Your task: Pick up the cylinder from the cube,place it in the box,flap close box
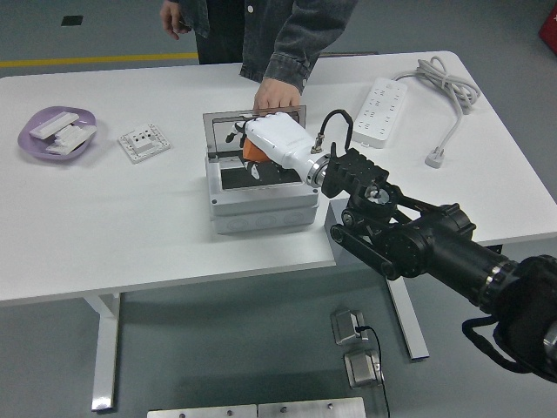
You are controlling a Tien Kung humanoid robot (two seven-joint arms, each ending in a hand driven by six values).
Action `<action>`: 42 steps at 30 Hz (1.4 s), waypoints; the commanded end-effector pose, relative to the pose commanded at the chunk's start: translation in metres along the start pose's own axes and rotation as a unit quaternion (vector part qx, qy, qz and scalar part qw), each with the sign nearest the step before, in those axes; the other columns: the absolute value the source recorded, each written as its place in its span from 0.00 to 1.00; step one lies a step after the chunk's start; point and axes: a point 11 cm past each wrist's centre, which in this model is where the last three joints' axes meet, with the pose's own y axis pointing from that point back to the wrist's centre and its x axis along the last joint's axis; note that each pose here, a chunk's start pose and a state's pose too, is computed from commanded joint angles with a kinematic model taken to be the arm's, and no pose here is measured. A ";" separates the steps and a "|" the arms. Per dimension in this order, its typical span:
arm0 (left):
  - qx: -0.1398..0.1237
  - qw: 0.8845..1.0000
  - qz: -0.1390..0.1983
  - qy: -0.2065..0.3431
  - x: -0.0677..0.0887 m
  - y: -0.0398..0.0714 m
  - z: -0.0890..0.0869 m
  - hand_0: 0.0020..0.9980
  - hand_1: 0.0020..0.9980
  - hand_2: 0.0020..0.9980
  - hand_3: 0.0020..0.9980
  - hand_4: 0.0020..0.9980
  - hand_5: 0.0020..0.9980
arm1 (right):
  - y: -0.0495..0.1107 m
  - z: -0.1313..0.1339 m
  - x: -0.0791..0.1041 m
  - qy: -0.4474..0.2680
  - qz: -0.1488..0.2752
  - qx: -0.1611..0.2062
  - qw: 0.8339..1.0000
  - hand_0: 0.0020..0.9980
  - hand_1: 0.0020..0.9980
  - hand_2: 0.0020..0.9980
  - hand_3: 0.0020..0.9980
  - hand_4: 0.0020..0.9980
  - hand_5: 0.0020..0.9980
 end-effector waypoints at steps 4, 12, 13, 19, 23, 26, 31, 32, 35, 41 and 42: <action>0.000 1.000 -0.001 -0.002 -0.001 0.000 0.000 0.63 0.57 0.52 0.61 0.58 0.15 | 0.002 0.004 -0.006 0.006 -0.011 -0.008 1.000 0.58 0.57 0.72 0.94 0.81 0.17; 0.003 1.000 -0.003 -0.005 -0.004 0.000 -0.002 0.63 0.57 0.52 0.61 0.58 0.15 | 0.003 0.005 -0.008 0.006 -0.006 -0.009 1.000 0.67 0.66 0.80 1.00 0.90 0.26; 0.003 1.000 -0.004 -0.006 -0.004 0.000 -0.003 0.63 0.57 0.52 0.61 0.58 0.15 | 0.003 0.004 -0.007 0.004 -0.004 -0.008 1.000 0.67 0.66 0.80 1.00 0.90 0.26; 0.006 1.000 -0.006 -0.005 -0.007 0.000 -0.006 0.63 0.57 0.52 0.61 0.58 0.16 | 0.002 -0.016 0.007 -0.034 0.025 0.015 0.999 0.70 0.69 0.82 1.00 0.88 0.24; 0.007 1.000 -0.008 -0.003 -0.009 -0.001 -0.008 0.63 0.57 0.52 0.61 0.58 0.16 | 0.006 -0.022 0.026 -0.044 0.046 0.029 0.998 0.70 0.69 0.82 1.00 0.91 0.28; 0.006 1.000 -0.009 -0.002 -0.009 0.000 -0.008 0.63 0.57 0.52 0.61 0.58 0.16 | 0.009 -0.027 0.042 -0.040 0.062 0.043 0.996 0.70 0.69 0.82 1.00 0.91 0.28; 0.003 1.000 -0.009 -0.001 -0.009 0.000 -0.006 0.63 0.57 0.52 0.61 0.58 0.16 | 0.010 -0.037 0.069 -0.037 0.089 0.064 0.993 0.70 0.68 0.81 1.00 0.92 0.29; 0.002 1.000 -0.009 -0.001 -0.009 0.000 -0.005 0.63 0.57 0.52 0.61 0.58 0.16 | 0.009 -0.036 0.073 -0.037 0.092 0.063 0.993 0.70 0.68 0.81 1.00 0.92 0.29; 0.002 1.000 -0.008 0.000 -0.009 0.000 -0.005 0.63 0.57 0.52 0.61 0.58 0.15 | 0.005 -0.030 0.080 -0.035 0.094 0.054 0.993 0.69 0.66 0.79 1.00 0.92 0.29; 0.002 1.000 -0.007 0.000 -0.007 0.000 -0.003 0.63 0.57 0.52 0.61 0.57 0.15 | -0.008 -0.017 0.083 -0.035 0.084 0.030 0.995 0.68 0.66 0.78 0.99 0.92 0.29; 0.001 1.000 -0.007 0.000 -0.007 0.000 -0.003 0.63 0.57 0.52 0.61 0.57 0.15 | -0.010 -0.016 0.083 -0.036 0.081 0.027 0.996 0.68 0.66 0.78 0.99 0.92 0.29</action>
